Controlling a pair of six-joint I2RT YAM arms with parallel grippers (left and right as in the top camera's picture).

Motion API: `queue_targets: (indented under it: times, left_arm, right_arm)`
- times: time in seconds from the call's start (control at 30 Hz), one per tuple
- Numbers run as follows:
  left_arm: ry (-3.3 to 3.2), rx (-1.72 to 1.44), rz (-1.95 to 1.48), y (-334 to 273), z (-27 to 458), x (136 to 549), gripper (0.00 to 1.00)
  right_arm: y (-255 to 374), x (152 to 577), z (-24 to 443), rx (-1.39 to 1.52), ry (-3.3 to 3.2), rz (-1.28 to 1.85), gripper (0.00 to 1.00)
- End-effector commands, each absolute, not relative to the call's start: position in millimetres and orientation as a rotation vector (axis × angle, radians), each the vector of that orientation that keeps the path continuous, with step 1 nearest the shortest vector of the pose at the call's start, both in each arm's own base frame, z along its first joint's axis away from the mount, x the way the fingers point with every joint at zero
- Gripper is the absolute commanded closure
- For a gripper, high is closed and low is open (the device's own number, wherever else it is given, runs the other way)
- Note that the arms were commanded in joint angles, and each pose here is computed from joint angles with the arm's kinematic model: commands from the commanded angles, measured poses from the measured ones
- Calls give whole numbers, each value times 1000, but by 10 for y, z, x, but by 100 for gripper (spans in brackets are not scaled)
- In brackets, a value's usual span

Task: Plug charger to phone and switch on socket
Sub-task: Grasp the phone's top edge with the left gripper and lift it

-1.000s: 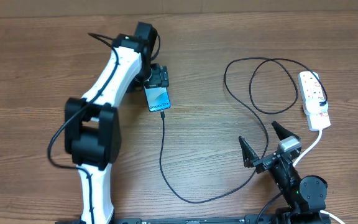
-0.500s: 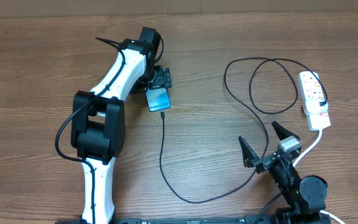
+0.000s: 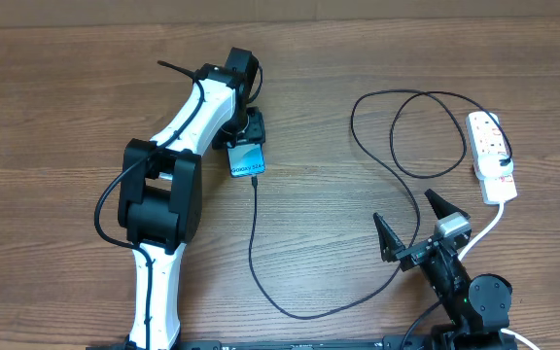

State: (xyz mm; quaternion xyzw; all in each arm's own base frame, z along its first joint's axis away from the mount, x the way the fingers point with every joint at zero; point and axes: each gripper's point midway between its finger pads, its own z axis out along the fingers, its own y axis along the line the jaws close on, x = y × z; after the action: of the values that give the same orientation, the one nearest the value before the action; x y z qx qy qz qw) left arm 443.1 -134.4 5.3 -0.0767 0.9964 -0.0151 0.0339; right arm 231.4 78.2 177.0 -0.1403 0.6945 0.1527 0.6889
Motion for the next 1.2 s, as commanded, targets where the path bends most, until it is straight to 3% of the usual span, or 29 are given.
queue_targets:
  times: [0.0,0.23,0.3,0.57,0.8,1.17]
  left_arm:
    - [3114,-240,-4,-1323,-35,4334,34]
    - [3099,-238,52,-1254,-33,4356,10]
    - [3063,-239,67,-1232,-28,4439,7]
    - [3058,-239,30,-1276,-28,4462,26]
    - [3083,-236,-24,-1328,-10,4424,34]
    - [3079,-237,-161,-1418,378,4540,36]
  right_arm:
    - [786,2314,1756,-315,1549,340,0]
    - [786,2314,1757,-315,1549,340,0]
    - [786,2314,1756,-315,1549,340,0]
    - [786,2314,1757,-315,1549,340,0]
    - [786,2314,1756,-315,1549,340,0]
    - [786,2314,1756,-315,1549,340,0]
